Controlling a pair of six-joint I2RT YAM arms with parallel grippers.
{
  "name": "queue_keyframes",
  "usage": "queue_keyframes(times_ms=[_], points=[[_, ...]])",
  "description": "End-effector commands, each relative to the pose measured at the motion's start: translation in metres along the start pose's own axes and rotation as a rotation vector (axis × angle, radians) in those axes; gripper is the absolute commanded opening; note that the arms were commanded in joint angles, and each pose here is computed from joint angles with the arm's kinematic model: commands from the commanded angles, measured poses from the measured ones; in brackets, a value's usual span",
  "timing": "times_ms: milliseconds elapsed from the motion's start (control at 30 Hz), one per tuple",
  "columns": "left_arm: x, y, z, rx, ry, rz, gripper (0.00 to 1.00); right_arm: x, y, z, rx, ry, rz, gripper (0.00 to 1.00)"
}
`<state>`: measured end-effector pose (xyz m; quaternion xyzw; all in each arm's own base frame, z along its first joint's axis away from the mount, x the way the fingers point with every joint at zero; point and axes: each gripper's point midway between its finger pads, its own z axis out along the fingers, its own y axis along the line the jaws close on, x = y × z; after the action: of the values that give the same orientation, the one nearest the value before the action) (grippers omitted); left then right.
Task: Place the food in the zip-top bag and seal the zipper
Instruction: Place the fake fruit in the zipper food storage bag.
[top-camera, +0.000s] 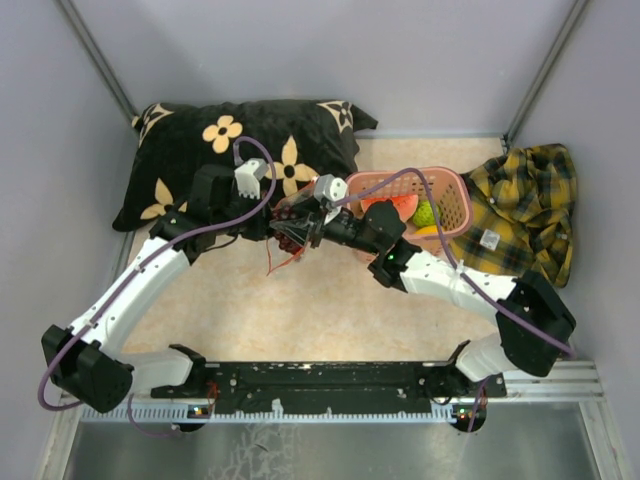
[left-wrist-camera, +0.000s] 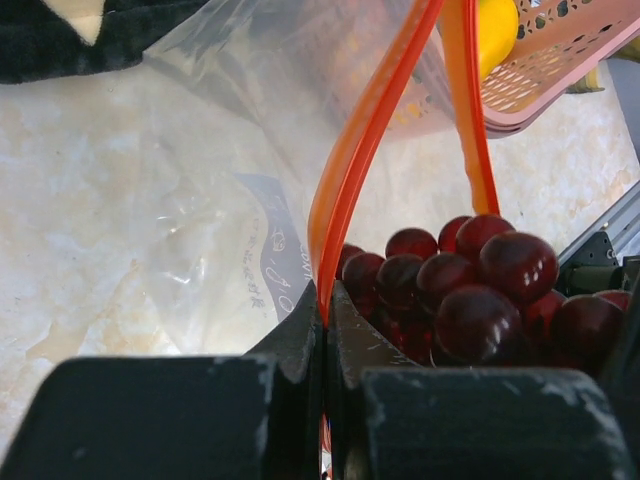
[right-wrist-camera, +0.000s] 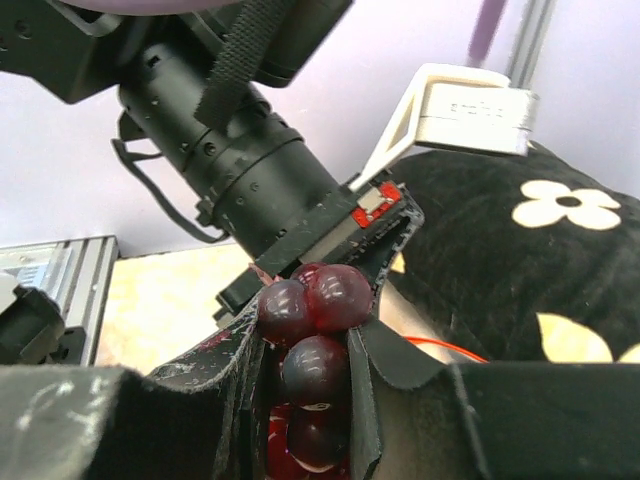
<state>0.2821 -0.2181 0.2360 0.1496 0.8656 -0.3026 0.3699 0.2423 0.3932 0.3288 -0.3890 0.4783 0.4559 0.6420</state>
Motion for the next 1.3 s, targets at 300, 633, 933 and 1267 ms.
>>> queue_keyframes(times_ms=[300, 633, 933, 1267], points=[[-0.004, -0.012, -0.001, 0.072, -0.014, 0.005, 0.00, -0.010, -0.011, 0.002, -0.033, -0.025, -0.084, 0.00], [-0.005, -0.017, -0.004, 0.101, -0.022, 0.012, 0.00, 0.038, -0.058, -0.008, 0.106, 0.028, 0.048, 0.00], [-0.006, -0.015, -0.004, 0.092, -0.026, 0.010, 0.00, 0.065, -0.062, -0.014, 0.145, 0.159, 0.116, 0.21], [-0.006, -0.011, -0.004, 0.077, -0.028, -0.003, 0.00, 0.056, -0.058, -0.014, 0.141, 0.306, 0.146, 0.61]])
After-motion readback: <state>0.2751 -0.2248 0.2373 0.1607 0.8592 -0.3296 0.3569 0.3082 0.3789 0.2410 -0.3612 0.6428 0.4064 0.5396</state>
